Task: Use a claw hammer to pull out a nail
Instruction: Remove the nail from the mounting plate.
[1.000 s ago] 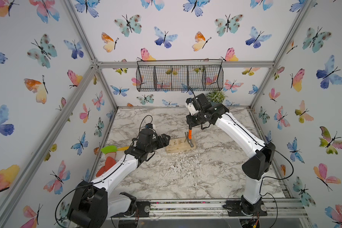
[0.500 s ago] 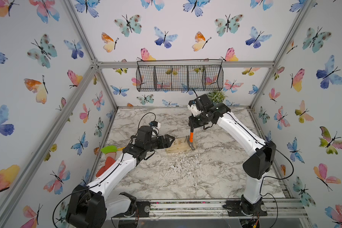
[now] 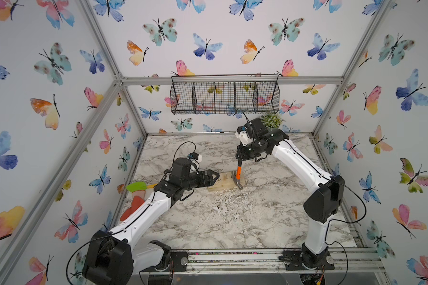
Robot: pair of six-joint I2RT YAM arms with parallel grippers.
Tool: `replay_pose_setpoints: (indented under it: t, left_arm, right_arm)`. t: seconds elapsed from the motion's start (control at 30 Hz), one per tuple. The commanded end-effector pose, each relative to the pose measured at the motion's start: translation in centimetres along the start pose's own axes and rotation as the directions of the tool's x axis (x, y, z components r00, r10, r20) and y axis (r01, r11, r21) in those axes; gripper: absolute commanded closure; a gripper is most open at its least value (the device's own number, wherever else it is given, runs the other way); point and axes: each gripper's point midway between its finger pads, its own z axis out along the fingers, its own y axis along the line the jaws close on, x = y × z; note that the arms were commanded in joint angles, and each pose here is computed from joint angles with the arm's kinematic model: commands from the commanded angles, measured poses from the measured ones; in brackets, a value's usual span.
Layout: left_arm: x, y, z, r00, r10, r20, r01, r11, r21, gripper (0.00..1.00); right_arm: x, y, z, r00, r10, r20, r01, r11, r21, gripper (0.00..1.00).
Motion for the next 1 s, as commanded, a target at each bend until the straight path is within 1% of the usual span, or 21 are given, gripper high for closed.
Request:
replay_pose_setpoints:
  t: [0.0, 0.17, 0.57, 0.73, 0.77, 0.87, 0.97]
  left_arm:
    - [0.5, -0.1, 0.3, 1.0, 0.007, -0.019, -0.006, 1.0, 0.025, 0.13]
    - [0.6, 0.0, 0.4, 1.0, 0.004, -0.021, -0.003, 1.0, 0.025, 0.13]
    - [1.2, 0.6, 0.7, 0.999, -0.017, -0.028, 0.018, 1.0, 0.019, 0.13]
    - [1.4, 1.1, 0.8, 0.999, -0.021, -0.031, 0.021, 1.0, 0.0, 0.15]
    - [1.6, 1.2, 0.9, 0.999, -0.023, -0.034, 0.023, 1.0, -0.005, 0.16]
    - [2.0, 1.9, 1.3, 0.998, -0.031, -0.048, 0.03, 0.999, -0.028, 0.23]
    - [2.7, 2.7, 1.7, 0.997, -0.046, -0.069, 0.042, 0.998, -0.051, 0.32]
  right_arm:
    - [0.1, 0.5, 0.6, 1.0, 0.02, 0.002, -0.02, 0.999, -0.031, 0.97]
    - [0.5, 0.2, 1.4, 1.0, 0.027, -0.005, -0.027, 0.999, -0.027, 0.97]
    - [-0.8, 0.0, 2.1, 0.999, 0.034, 0.028, -0.033, 0.999, -0.03, 0.97]
    - [-1.7, -0.1, 2.0, 0.998, 0.034, 0.058, -0.033, 0.999, -0.02, 0.97]
    - [-1.9, -0.1, 1.9, 0.997, 0.034, 0.066, -0.033, 0.999, -0.017, 0.97]
    - [-2.7, -0.4, 1.4, 0.994, 0.031, 0.102, -0.032, 0.999, 0.004, 0.97]
    - [-3.3, -0.2, 0.8, 0.989, 0.028, 0.144, -0.029, 1.0, 0.001, 0.97]
